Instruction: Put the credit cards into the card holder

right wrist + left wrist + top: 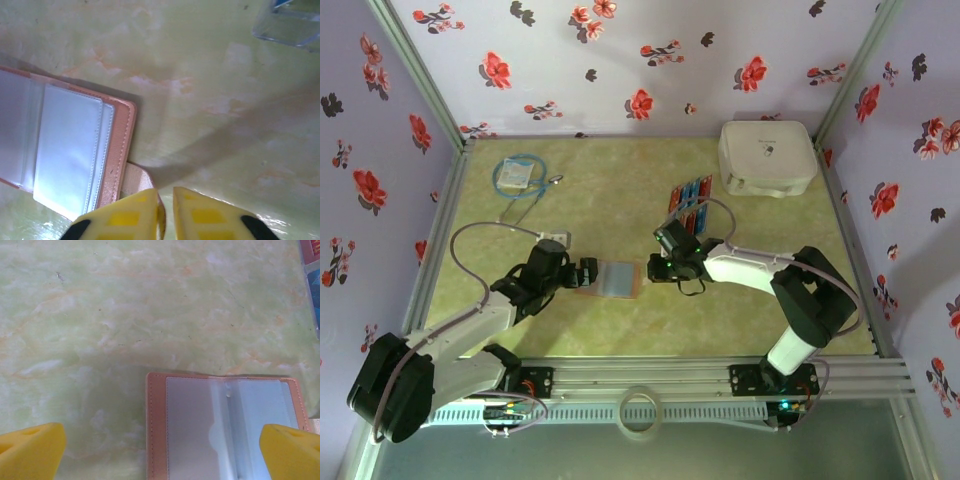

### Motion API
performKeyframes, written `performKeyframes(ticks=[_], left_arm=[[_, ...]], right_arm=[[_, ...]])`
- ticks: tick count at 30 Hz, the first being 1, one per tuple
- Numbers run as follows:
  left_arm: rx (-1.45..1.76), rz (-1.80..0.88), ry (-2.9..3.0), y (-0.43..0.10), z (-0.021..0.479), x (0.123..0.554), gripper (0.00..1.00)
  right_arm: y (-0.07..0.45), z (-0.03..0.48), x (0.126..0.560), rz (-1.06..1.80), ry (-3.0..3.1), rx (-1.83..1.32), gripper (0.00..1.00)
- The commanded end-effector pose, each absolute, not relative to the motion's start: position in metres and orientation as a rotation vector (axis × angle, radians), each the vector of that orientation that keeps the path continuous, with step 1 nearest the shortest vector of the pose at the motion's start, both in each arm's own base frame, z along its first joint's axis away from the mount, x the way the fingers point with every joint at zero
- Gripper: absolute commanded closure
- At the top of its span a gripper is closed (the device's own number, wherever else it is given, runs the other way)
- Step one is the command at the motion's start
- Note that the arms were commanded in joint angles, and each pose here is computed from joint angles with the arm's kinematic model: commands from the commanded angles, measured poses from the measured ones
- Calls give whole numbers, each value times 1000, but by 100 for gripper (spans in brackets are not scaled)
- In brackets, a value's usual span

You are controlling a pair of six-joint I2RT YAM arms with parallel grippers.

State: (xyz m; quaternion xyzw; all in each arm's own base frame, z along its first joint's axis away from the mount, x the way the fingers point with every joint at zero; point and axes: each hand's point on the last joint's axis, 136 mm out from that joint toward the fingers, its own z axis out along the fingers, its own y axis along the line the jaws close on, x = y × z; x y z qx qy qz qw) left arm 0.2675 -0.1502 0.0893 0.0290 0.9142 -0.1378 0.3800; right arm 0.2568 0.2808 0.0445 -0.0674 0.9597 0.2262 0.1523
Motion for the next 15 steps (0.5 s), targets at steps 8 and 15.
performKeyframes(ticks=[8,15], left_arm=[[48,-368,2335,-153,91,271,0],[42,-371,2336,-153,91,271,0]], right_arm=[[259,63,272,572,2720,-165,88],[261,76,274,611,2708,-178,82]])
